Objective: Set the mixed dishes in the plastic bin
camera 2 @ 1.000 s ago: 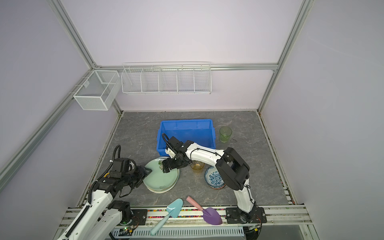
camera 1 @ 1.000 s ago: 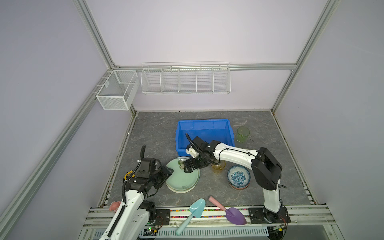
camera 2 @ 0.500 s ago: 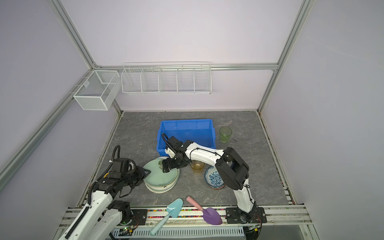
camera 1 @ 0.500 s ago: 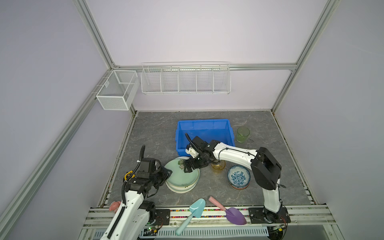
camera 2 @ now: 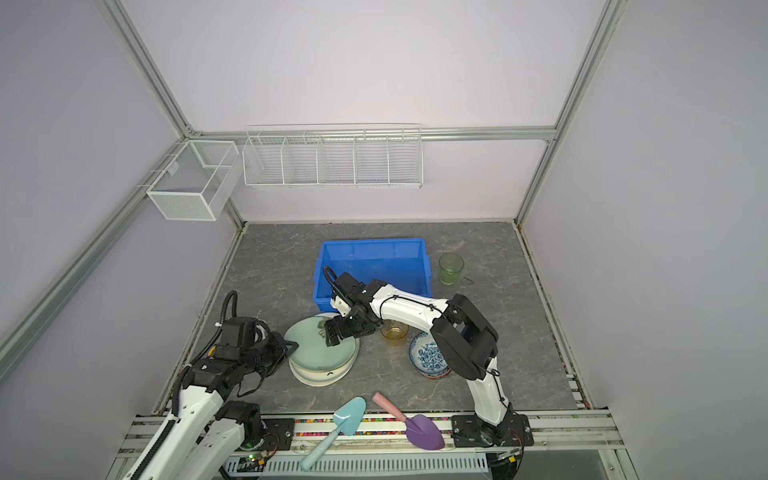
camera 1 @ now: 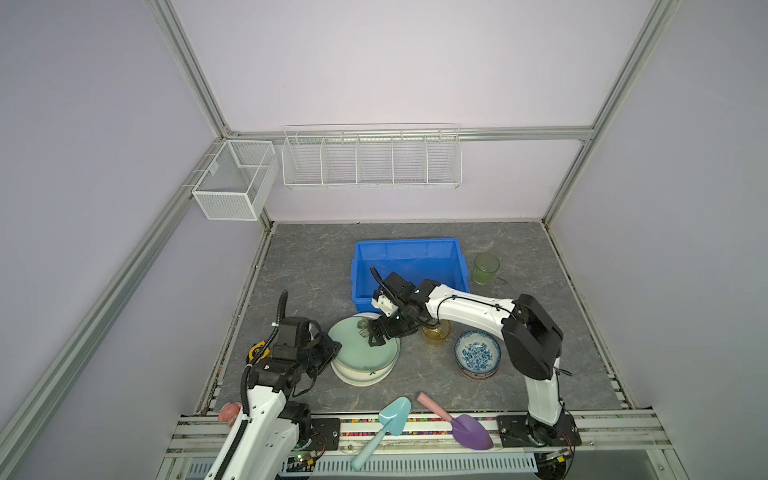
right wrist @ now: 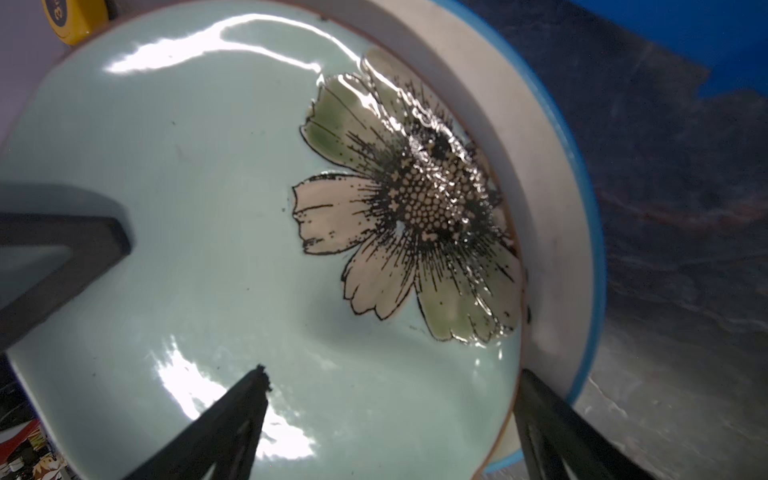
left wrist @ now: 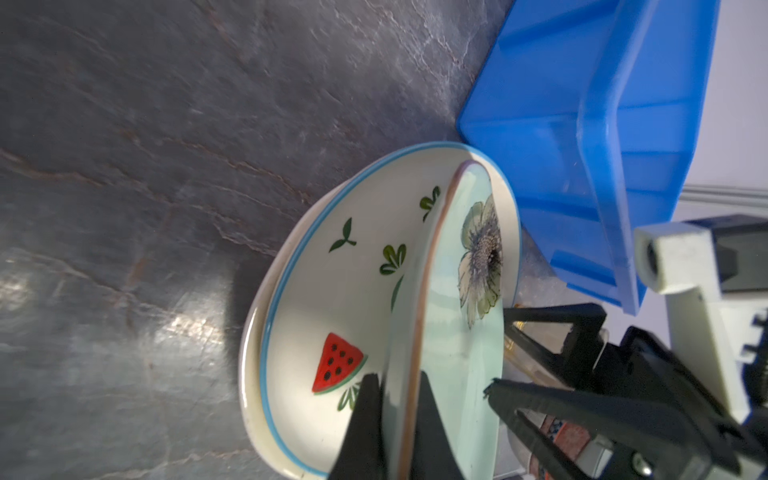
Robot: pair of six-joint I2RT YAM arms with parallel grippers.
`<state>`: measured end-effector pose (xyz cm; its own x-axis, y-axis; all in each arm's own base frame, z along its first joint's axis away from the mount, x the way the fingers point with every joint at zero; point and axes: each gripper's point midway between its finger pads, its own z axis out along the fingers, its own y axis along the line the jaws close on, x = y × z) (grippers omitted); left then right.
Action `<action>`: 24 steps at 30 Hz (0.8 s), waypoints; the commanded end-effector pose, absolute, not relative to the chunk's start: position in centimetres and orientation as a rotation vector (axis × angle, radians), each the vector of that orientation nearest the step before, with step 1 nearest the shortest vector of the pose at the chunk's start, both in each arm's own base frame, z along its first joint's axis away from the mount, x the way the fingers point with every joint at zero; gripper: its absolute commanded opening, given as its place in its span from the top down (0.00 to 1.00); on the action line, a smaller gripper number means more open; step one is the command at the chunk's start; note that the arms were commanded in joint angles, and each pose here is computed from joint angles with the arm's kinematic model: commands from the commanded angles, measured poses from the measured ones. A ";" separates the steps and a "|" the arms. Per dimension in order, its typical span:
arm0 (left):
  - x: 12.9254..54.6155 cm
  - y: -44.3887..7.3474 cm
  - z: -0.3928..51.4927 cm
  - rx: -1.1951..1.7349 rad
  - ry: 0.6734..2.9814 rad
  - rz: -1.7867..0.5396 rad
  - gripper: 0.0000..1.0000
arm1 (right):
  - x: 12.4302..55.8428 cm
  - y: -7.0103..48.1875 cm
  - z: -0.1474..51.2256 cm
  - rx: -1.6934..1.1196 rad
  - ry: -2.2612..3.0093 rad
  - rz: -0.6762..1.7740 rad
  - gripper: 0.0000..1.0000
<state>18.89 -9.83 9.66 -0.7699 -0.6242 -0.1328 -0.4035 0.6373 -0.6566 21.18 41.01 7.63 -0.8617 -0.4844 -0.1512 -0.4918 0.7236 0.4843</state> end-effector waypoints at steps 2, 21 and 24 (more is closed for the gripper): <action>18.7 -10.0 11.9 -0.741 2.495 -0.907 1.00 | 20.9 43.7 11.2 -0.901 2.777 1.000 0.07; 18.0 -10.2 16.5 -0.593 2.402 -1.032 1.00 | 22.0 40.8 17.7 -0.800 2.722 1.033 0.08; 18.1 -10.8 17.9 -0.538 2.366 -1.082 1.00 | 22.2 39.7 18.6 -0.766 2.737 1.074 0.06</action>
